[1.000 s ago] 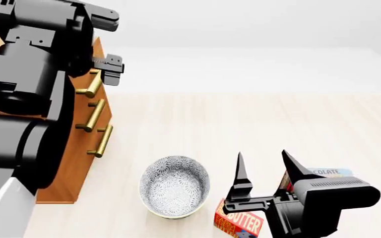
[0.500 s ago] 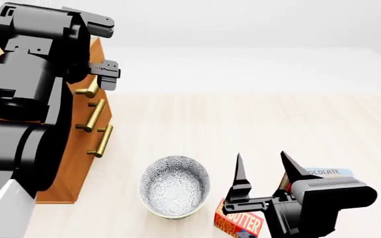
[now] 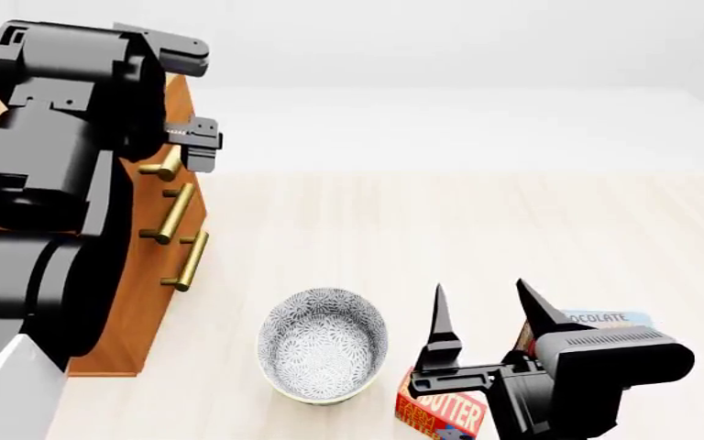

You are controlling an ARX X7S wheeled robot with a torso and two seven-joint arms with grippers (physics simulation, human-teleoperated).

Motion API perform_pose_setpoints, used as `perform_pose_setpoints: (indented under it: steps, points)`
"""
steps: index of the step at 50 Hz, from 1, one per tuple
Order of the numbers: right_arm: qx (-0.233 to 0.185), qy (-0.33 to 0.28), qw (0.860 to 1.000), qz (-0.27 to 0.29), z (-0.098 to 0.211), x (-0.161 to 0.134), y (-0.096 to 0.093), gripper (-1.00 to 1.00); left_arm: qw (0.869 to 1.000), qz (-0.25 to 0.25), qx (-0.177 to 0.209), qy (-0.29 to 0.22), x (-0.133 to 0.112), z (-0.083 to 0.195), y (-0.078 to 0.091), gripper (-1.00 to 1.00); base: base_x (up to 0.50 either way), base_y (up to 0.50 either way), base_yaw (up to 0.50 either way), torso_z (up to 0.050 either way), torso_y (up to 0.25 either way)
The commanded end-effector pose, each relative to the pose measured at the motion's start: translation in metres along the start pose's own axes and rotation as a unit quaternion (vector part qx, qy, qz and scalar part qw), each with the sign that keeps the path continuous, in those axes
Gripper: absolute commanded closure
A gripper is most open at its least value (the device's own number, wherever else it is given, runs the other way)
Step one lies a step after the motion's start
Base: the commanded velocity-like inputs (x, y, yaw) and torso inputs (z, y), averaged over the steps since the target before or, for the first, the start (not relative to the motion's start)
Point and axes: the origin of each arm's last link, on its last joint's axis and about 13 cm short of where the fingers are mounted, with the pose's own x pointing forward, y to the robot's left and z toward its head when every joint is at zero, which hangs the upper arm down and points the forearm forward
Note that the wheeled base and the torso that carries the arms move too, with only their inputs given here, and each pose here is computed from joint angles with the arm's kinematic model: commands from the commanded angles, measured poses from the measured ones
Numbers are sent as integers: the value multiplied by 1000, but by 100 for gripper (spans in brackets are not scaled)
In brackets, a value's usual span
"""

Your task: Put the butter at the back in the top drawer of the cabinet and close it.

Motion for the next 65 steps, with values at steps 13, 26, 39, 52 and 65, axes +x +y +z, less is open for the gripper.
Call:
perform_pose_setpoints:
  steps: [13, 26, 39, 52, 65]
  points:
    - [-2, 1, 1000, 1, 0, 0, 1, -100, 1000, 6, -1, 21, 13, -13, -1, -100, 0, 0, 0, 0, 0]
    - [-3, 2, 1000, 2, 0, 0, 3, -100, 999, -16, -5, 35, 17, -18, -4, -100, 0, 0, 0, 0, 0]
    - [-4, 0, 1000, 2, 2, -2, 3, -100, 993, -94, -41, 66, 8, -17, -14, -100, 0, 0, 0, 0, 0]
    - [-3, -1, 1000, 3, 2, -3, 3, -100, 990, -118, -40, 67, 1, -15, -24, -100, 0, 0, 0, 0, 0]
    - [-3, -3, 1000, 3, 4, -5, 2, -100, 988, -141, -21, 54, -9, -10, -38, -100, 0, 0, 0, 0, 0]
